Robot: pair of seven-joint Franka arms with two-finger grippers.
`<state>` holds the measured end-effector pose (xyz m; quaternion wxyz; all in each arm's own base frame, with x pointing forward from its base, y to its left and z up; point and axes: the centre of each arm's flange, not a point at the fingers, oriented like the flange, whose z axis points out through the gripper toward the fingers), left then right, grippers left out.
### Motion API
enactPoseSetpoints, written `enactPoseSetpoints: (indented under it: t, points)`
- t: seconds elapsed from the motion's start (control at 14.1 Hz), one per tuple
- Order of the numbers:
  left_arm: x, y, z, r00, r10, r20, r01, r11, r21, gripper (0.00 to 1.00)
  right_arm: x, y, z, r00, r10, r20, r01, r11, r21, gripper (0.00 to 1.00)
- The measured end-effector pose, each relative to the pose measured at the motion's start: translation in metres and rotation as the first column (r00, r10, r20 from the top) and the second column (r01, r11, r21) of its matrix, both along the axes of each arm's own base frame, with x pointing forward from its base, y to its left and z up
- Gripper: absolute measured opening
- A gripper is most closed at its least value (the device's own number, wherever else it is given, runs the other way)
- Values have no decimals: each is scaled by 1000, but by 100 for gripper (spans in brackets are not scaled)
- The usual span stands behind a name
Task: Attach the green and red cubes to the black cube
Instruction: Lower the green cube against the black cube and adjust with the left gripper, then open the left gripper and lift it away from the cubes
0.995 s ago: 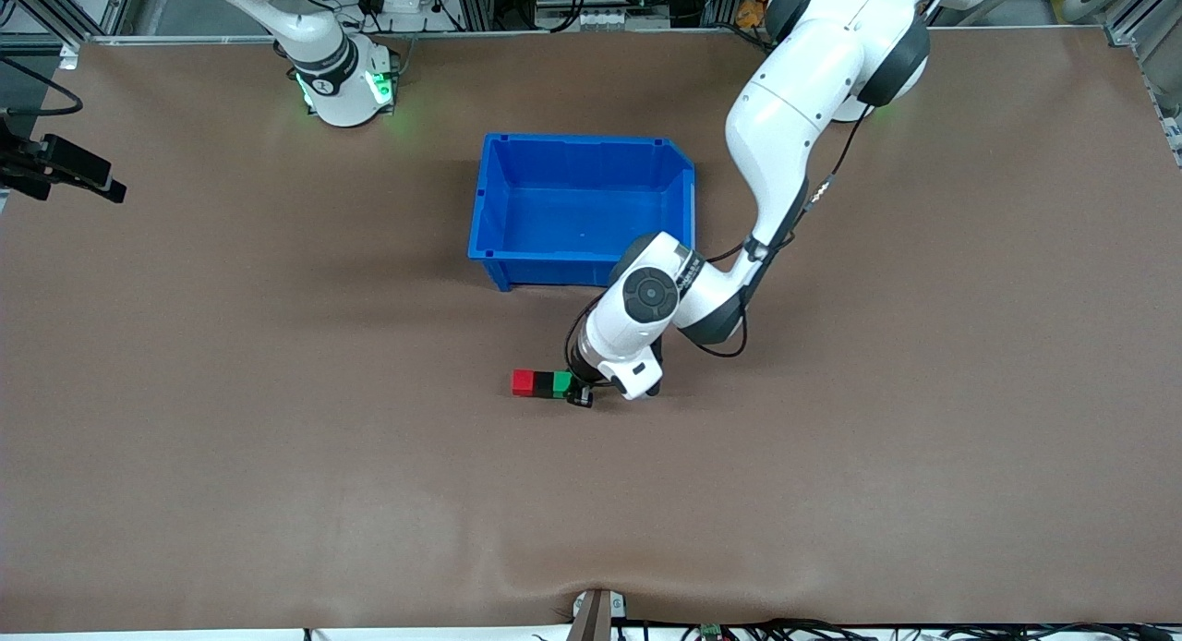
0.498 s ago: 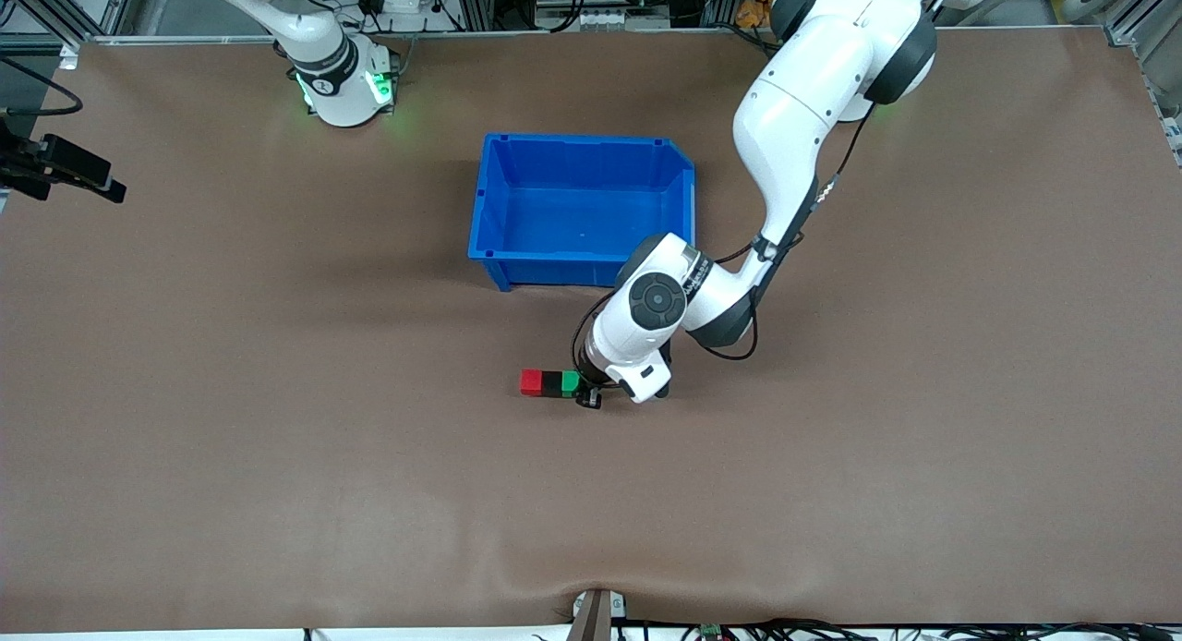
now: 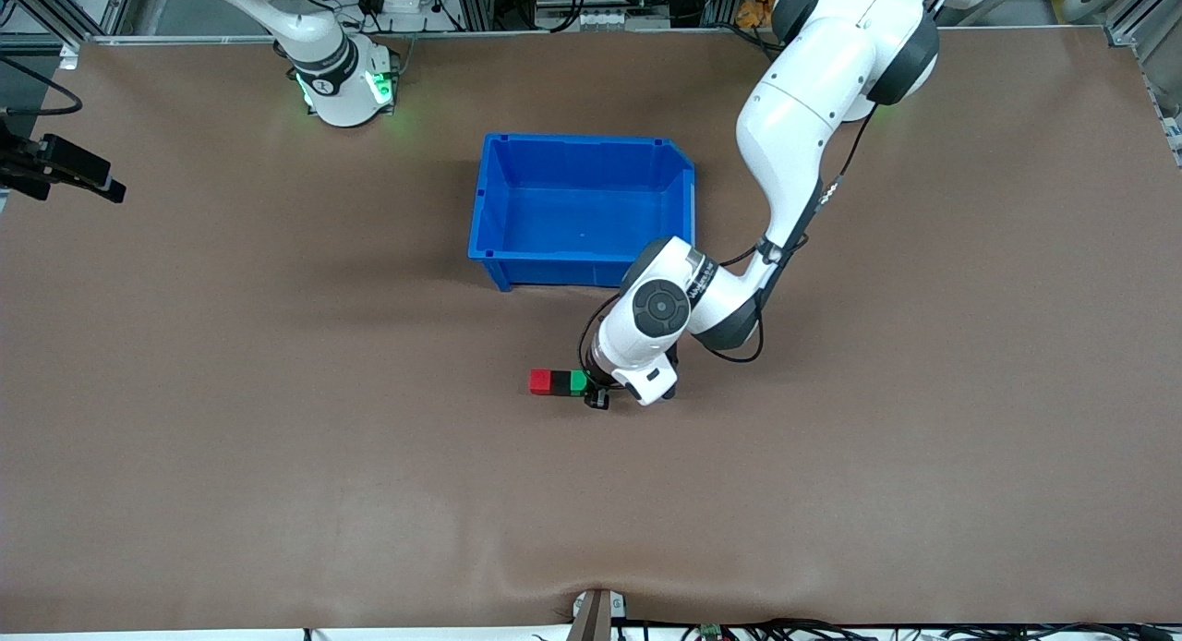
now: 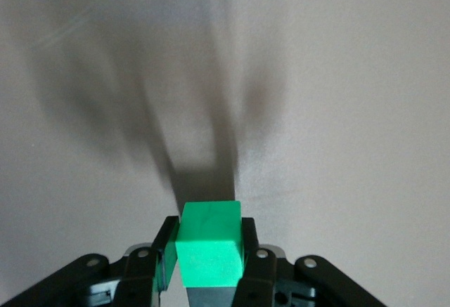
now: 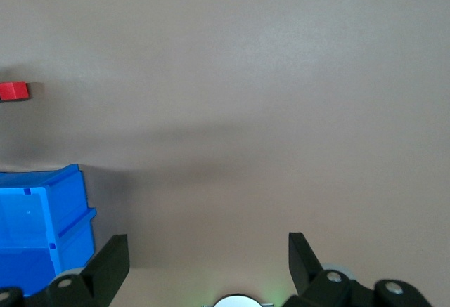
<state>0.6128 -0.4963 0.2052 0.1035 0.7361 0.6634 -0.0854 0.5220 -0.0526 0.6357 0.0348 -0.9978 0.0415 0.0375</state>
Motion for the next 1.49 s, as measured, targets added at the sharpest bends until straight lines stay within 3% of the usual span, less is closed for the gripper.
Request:
enactPoseSetpoints:
  t: [0.64, 0.71, 1.07, 1.14, 1.49]
  points:
    - [-1, 2, -5, 999, -37, 1, 37, 999, 7, 40, 0, 0, 0, 1000, 0, 1, 0, 1000, 0, 100]
    - [-1, 3, -5, 999, -38, 3, 38, 999, 7, 44, 0, 0, 0, 1000, 0, 1, 0, 1000, 0, 100]
    - [12, 13, 26, 998, -64, 18, 64, 998, 5, 95, 0, 0, 0, 1000, 0, 1, 0, 1000, 0, 100]
    - [18, 21, 42, 997, -78, 21, 78, 997, 7, 100, 0, 0, 0, 1000, 0, 1, 0, 1000, 0, 100]
    - [46, 80, 139, 976, -212, 42, 210, 977, 31, 100, 0, 0, 1, 1000, 1, 1, -1, 1000, 0, 100]
